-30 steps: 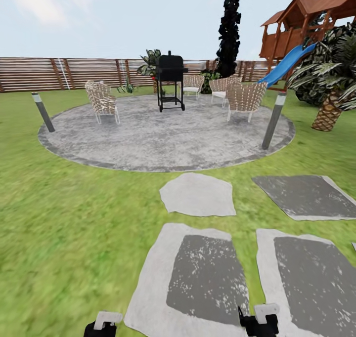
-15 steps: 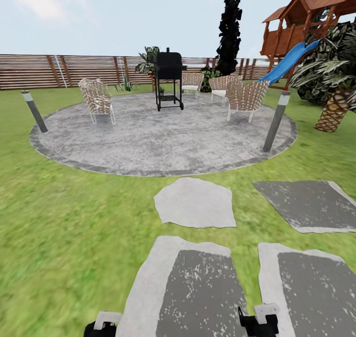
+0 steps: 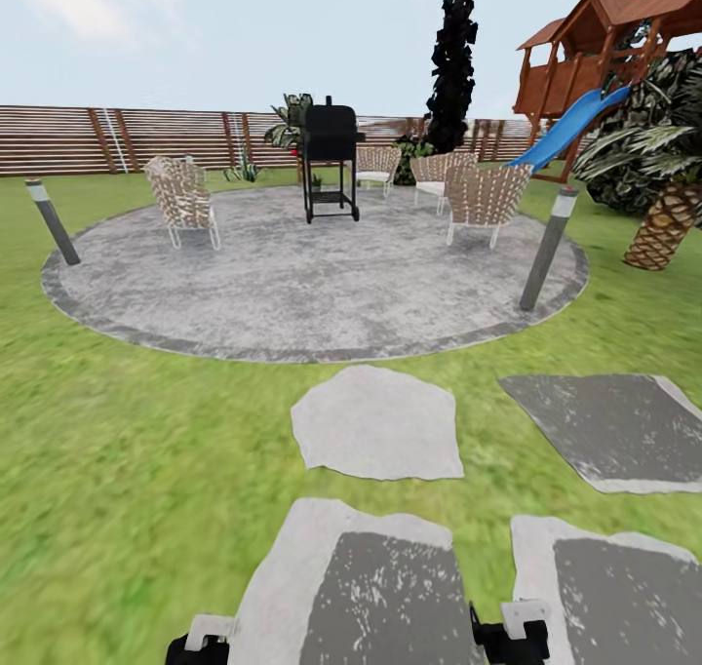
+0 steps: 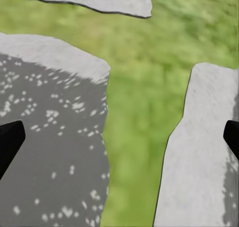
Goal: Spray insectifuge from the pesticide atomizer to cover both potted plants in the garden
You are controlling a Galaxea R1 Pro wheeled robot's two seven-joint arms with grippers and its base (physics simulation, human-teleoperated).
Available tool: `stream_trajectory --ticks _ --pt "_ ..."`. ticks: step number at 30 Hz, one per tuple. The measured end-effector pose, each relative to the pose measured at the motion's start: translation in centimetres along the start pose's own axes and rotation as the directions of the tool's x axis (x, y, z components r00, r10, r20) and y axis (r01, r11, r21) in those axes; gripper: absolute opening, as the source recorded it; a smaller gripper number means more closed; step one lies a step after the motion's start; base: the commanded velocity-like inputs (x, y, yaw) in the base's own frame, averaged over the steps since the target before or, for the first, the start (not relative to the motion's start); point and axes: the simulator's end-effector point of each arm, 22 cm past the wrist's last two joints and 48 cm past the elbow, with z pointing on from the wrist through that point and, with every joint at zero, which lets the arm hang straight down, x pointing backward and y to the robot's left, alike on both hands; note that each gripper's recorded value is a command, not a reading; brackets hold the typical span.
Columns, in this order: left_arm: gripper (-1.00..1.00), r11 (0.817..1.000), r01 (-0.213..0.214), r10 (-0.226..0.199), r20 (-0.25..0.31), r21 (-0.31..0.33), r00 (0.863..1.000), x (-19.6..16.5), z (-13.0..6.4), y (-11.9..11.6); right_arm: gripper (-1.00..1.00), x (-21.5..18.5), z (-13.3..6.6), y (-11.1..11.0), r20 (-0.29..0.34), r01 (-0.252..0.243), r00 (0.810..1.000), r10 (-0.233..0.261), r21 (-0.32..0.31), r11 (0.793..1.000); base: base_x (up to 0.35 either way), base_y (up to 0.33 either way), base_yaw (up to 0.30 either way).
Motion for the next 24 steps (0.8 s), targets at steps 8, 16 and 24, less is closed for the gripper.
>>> stream_trajectory --ticks 8,16,24 --pt "-1.0 1.0 0.0 0.0 0.0 0.0 1.0 0.0 0.0 0.0 1.0 -0.01 0.01 0.0 0.0 0.0 1.0 0.0 0.0 1.0 0.323 -0.114 0.0" --pt "-1.0 1.0 0.0 0.0 0.0 0.0 1.0 0.0 0.0 0.0 1.0 -0.02 0.02 0.0 0.0 0.0 1.0 0.0 0.0 1.0 0.323 -0.114 0.0" --pt "-1.0 1.0 0.0 0.0 0.0 0.0 1.0 0.0 0.0 0.0 1.0 -0.01 0.01 0.0 0.0 0.0 1.0 0.0 0.0 1.0 0.323 -0.114 0.0"
